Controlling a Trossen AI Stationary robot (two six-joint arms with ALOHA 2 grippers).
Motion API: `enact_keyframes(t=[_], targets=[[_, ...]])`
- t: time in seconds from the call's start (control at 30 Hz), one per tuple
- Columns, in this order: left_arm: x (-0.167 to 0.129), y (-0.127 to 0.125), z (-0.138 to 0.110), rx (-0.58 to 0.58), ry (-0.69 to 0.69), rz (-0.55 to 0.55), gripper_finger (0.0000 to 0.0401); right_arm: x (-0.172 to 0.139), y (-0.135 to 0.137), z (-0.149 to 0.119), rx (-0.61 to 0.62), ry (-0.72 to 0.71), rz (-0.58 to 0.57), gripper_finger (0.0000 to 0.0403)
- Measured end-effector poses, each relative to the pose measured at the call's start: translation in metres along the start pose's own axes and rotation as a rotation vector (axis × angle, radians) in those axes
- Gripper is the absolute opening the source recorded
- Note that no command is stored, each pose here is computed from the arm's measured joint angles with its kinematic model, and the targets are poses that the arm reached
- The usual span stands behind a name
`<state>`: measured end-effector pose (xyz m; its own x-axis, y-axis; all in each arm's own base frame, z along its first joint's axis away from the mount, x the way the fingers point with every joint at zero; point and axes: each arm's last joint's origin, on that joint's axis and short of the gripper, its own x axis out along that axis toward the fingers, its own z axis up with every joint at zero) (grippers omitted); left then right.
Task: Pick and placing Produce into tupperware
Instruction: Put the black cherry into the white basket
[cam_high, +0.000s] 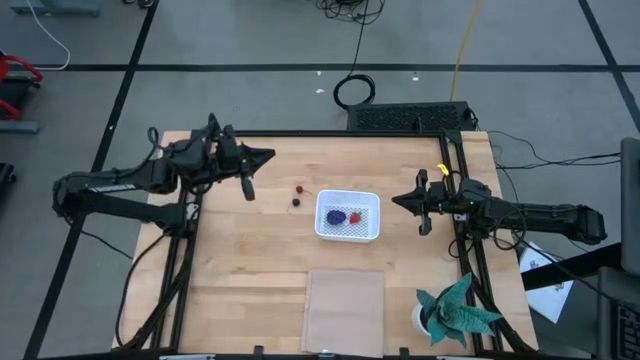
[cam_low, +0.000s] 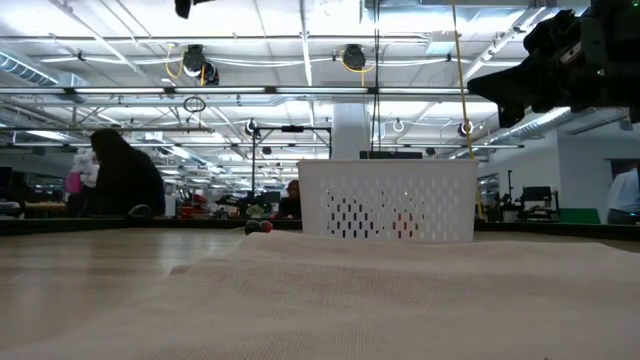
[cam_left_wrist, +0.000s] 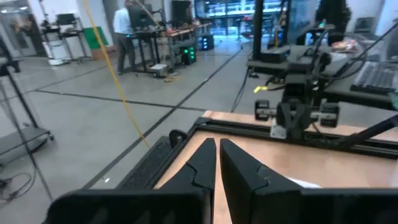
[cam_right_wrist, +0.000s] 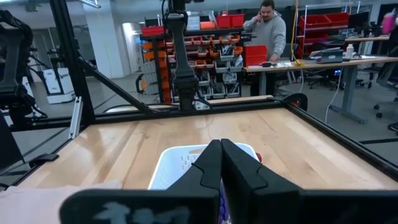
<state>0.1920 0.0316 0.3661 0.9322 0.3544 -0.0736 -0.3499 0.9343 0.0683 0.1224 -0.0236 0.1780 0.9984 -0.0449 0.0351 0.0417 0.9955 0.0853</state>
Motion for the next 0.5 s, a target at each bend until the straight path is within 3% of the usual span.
enact_keyframes(t=[0.17,0.5], targets=[[0.001,0.005,0.019,0.007,0.018,-0.046,0.0026,0.000,0.000,0.000,-0.001,0.003,0.000,0.0000],[0.018,0.020,0.050,0.001,0.166,0.017,0.0026,0.000,0.000,0.000,-0.001,0.003,-0.001,0.0000]])
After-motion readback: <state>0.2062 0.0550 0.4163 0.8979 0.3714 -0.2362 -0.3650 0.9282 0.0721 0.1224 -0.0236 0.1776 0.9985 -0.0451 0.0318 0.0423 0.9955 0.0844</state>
